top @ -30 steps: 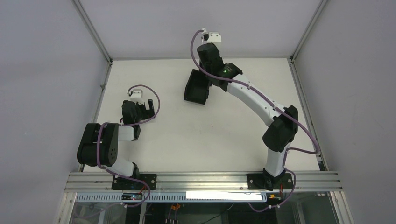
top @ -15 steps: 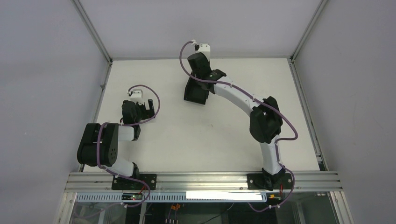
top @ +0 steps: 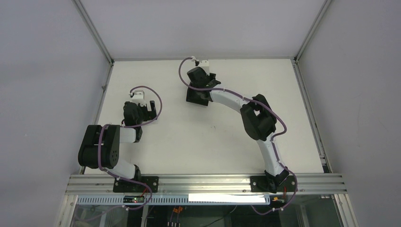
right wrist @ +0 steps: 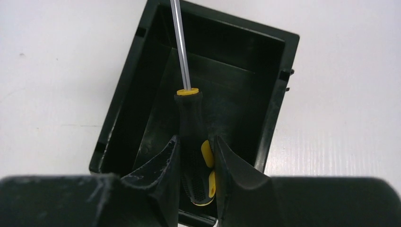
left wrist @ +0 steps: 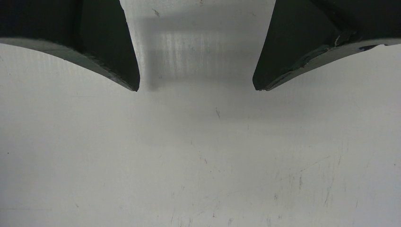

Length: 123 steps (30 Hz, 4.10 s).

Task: Put the screwdriver in the bin
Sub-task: Place the screwdriver in the bin, then reset both arms

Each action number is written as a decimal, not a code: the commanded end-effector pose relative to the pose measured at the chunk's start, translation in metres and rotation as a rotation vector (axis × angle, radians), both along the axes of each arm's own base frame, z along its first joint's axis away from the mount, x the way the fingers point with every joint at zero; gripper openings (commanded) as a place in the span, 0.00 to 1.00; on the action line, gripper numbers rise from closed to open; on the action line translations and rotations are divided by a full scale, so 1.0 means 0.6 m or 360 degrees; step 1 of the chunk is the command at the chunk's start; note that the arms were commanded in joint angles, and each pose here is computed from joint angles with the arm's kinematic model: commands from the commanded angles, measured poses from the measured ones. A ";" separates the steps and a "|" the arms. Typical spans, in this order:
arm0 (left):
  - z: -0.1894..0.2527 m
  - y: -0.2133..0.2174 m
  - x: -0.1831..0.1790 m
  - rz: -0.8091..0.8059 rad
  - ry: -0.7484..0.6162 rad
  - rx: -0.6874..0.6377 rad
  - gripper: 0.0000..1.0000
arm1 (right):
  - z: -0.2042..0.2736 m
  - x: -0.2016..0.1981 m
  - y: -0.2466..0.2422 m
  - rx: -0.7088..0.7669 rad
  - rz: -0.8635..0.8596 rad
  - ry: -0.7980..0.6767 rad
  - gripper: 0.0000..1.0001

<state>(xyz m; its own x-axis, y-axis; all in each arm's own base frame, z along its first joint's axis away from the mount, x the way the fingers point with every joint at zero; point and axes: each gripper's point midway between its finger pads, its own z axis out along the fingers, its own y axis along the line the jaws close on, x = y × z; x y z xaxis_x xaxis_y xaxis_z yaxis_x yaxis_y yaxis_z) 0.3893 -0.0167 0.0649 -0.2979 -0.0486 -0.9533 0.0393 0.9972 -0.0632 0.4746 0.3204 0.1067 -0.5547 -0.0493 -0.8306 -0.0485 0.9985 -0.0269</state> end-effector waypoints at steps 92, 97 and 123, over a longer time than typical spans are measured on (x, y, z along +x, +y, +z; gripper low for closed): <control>0.023 0.000 0.007 0.0019 -0.0077 0.0000 0.99 | 0.465 -0.024 -0.321 -0.0035 0.0120 -0.0541 0.99; 0.023 0.000 0.007 0.0019 -0.0077 0.0001 0.99 | 0.465 -0.028 -0.393 0.0036 0.0059 -0.0535 0.99; 0.024 0.000 0.007 0.0018 -0.0078 0.0000 0.99 | 0.422 -0.022 -0.503 0.0122 0.0028 -0.0406 0.99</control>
<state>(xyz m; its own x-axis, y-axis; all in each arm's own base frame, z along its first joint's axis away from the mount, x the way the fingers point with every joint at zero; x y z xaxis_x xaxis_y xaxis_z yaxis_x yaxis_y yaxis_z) 0.3893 -0.0166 0.0649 -0.2979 -0.0486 -0.9533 0.0390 0.9972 -0.0631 0.4632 0.0159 0.3450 -0.3693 0.0023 -0.9293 -0.0536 0.9983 0.0238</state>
